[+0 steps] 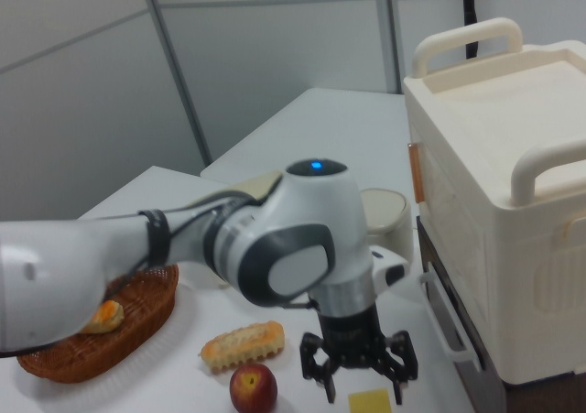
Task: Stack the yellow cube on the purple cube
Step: 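Lower the gripper around the yellow cube and close on it, then lift the yellow cube and carry it above the purple cube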
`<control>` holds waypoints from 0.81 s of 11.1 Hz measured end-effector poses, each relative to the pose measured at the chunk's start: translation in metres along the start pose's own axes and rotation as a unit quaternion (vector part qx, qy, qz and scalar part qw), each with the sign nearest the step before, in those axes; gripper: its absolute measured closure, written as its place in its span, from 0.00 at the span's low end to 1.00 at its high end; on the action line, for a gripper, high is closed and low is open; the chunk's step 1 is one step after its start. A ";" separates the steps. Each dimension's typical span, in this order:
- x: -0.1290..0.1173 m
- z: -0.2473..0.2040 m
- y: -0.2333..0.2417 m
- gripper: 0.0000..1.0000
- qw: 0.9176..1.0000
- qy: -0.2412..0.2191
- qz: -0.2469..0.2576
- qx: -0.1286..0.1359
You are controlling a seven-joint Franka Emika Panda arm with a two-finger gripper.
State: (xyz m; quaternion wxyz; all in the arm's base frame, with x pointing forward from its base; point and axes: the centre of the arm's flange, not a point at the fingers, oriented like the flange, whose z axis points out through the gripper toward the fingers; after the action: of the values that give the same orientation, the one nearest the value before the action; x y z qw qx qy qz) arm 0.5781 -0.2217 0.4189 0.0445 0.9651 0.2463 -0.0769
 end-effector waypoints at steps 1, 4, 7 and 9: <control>0.006 0.017 0.003 0.00 1.000 -0.003 -0.004 0.000; 0.021 0.059 0.006 0.00 1.000 -0.012 -0.012 0.010; 0.027 0.068 0.002 0.00 1.000 -0.016 -0.018 0.016; 0.029 0.070 0.000 0.12 0.999 -0.017 -0.020 0.018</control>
State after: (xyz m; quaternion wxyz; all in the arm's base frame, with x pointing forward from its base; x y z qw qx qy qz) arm 0.5946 -0.2172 0.3449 0.0300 0.9591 0.2636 -0.0989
